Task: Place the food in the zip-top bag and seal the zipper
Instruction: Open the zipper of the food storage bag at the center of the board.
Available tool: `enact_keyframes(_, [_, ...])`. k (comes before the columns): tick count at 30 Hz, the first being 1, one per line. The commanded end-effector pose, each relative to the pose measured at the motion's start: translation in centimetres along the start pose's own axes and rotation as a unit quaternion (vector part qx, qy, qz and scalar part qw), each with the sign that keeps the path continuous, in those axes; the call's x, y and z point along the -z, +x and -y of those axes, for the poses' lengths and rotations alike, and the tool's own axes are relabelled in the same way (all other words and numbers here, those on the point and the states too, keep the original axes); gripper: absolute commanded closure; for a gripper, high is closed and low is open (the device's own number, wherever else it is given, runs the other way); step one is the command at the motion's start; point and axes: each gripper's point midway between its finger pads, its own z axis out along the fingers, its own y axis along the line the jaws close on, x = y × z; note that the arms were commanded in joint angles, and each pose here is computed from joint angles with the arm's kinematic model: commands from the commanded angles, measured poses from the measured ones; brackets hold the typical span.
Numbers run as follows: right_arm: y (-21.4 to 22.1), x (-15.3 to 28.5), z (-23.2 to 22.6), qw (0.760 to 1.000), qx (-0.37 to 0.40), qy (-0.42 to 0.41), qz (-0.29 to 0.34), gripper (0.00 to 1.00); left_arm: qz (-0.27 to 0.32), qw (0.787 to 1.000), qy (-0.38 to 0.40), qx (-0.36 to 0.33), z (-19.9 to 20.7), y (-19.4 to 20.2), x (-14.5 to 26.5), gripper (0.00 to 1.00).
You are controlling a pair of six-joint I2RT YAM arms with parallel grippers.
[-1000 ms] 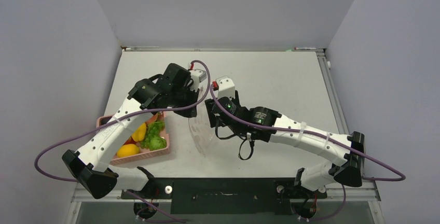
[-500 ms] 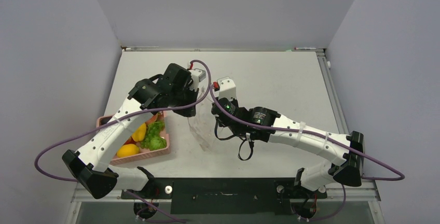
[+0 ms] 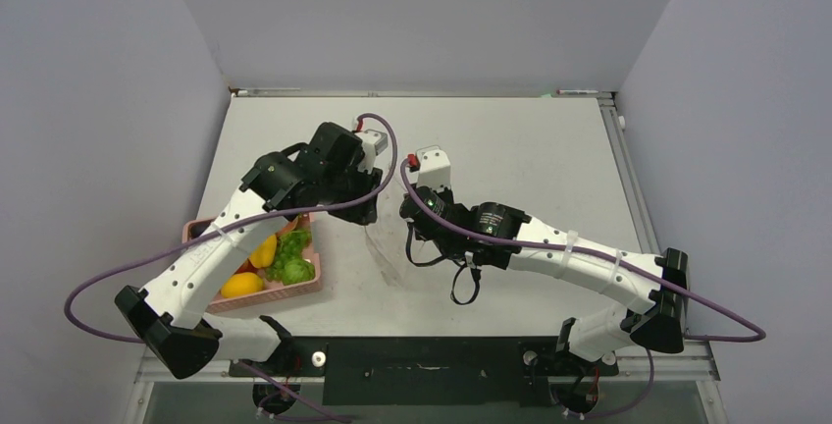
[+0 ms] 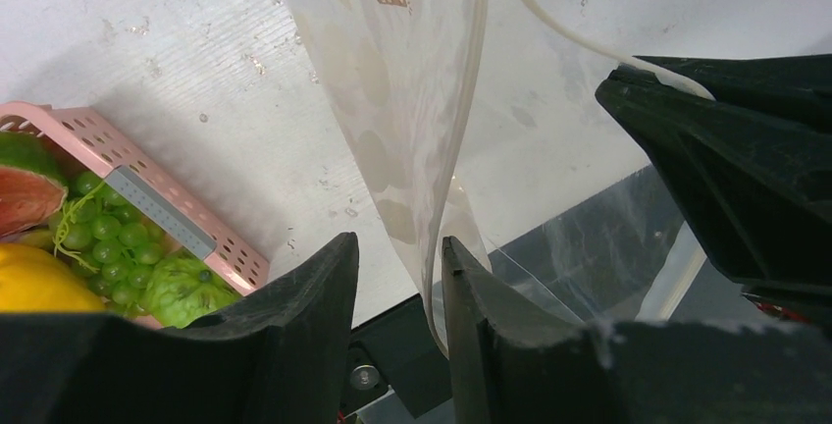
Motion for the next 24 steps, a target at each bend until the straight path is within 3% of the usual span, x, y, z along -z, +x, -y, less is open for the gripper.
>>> enact_keyframes(1, [-2.6, 1.5, 0.0, 0.998, -0.051, 0.0, 0.032, 0.95, 0.038, 0.999, 0.003, 0.014, 0.5, -0.6, 1.3, 0.65])
enact_keyframes(16, [-2.6, 1.7, 0.2, 0.994, -0.096, 0.009, 0.043, 0.95, 0.058, 0.997, -0.03, 0.031, 1.5, 0.7, 0.6, 0.66])
enact_keyframes(20, [-2.5, 1.9, 0.3, 0.994, -0.102, 0.005, 0.044, 0.95, 0.081, 0.995, -0.031, 0.043, 1.5, 0.2, 1.0, 0.74])
enact_keyframes(24, [-2.3, 2.1, 0.3, 0.994, -0.105, 0.002, 0.044, 0.95, 0.099, 0.993, -0.03, 0.054, 1.5, -0.3, 1.2, 0.89])
